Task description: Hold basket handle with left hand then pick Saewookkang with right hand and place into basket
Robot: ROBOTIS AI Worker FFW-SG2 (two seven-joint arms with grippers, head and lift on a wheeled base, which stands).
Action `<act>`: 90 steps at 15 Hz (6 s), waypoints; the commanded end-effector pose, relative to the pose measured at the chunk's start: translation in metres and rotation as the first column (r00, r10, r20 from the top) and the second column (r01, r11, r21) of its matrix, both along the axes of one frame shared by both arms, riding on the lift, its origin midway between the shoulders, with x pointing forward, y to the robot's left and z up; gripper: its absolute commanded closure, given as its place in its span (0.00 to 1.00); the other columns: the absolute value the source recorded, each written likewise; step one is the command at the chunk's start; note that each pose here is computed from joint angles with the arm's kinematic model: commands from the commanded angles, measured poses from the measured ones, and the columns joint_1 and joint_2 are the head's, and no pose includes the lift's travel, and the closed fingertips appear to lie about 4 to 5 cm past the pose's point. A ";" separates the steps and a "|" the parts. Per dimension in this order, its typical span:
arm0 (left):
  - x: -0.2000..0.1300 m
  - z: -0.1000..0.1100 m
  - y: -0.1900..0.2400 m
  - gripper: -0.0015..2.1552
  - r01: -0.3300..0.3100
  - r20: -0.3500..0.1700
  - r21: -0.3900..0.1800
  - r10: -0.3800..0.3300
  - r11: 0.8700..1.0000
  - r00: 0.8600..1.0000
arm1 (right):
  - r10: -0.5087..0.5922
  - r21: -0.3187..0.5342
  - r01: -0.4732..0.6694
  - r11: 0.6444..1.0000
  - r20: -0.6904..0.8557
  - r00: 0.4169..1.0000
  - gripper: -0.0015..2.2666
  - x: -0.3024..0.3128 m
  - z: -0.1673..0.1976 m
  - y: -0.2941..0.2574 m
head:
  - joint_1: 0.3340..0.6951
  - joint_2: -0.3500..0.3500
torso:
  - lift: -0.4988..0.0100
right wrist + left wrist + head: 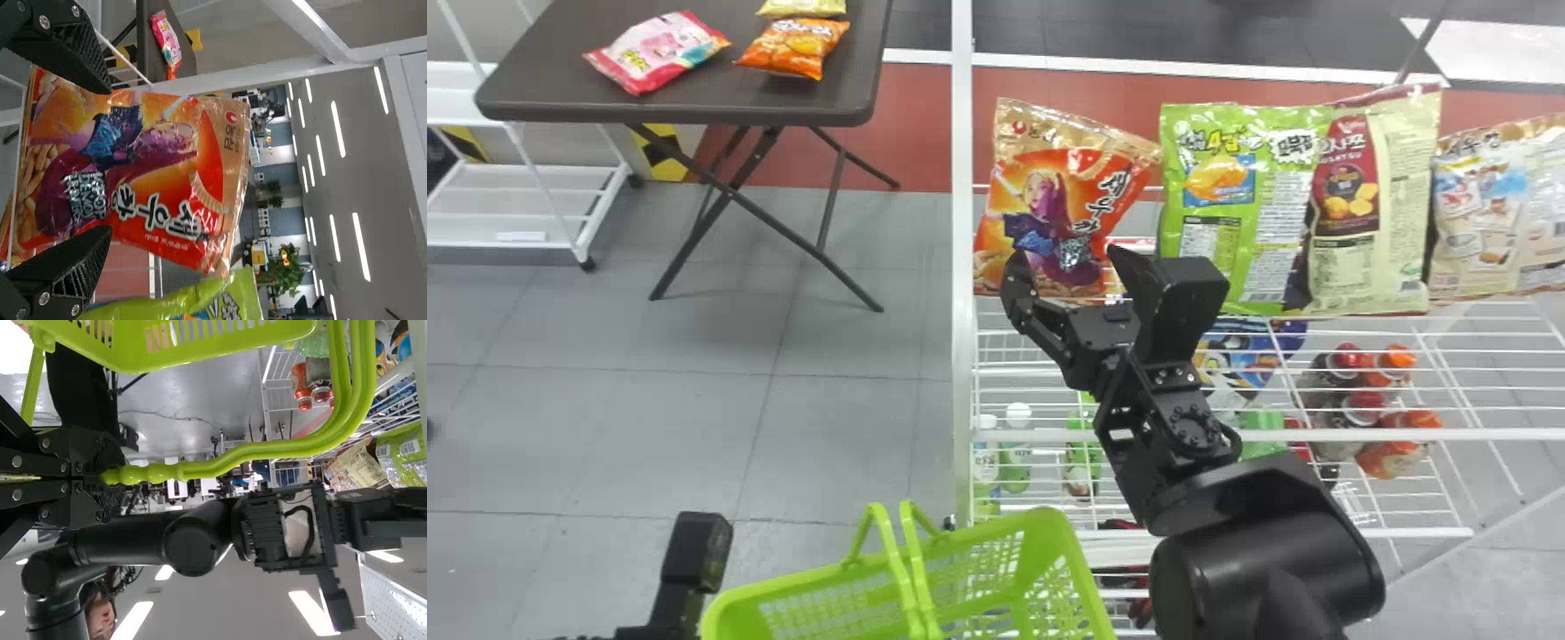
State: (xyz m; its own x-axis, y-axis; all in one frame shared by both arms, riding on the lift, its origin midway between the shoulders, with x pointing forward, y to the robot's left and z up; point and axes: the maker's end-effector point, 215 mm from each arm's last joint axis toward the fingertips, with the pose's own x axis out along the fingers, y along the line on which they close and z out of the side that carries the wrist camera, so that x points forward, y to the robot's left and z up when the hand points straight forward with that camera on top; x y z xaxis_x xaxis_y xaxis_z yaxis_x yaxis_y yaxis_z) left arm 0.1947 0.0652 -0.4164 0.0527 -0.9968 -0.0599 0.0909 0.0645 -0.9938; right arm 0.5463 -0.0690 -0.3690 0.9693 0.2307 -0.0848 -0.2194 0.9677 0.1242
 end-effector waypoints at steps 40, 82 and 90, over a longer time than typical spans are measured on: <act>-0.016 -0.008 -0.009 1.00 0.007 -0.081 -0.026 -0.009 1.000 0.997 | -0.021 -0.308 -0.268 0.913 -0.691 0.723 0.99 -0.271 -0.034 -0.050 | 1.00 0.14 | 0.95; -0.008 -0.007 -0.008 1.00 -0.005 -0.080 -0.035 0.002 0.999 0.997 | -0.178 -0.077 0.184 0.980 0.076 0.981 0.03 -0.170 -0.012 -0.197 | 1.00 0.00 | 0.95; -0.011 -0.007 -0.009 1.00 -0.002 -0.082 -0.035 -0.001 0.999 0.997 | -0.180 -0.068 0.185 0.980 0.067 0.981 0.03 -0.173 -0.014 -0.197 | 1.00 0.00 | 0.95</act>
State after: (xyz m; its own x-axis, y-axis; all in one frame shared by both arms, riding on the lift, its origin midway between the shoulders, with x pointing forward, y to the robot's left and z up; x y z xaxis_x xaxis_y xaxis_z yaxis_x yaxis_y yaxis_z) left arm 0.1869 0.0562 -0.4258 0.0501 -0.9980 -0.0396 0.0406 0.0417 -0.9983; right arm 0.3738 -0.2663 -0.3832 0.9984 0.0441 -0.0340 -0.0426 0.9982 0.0425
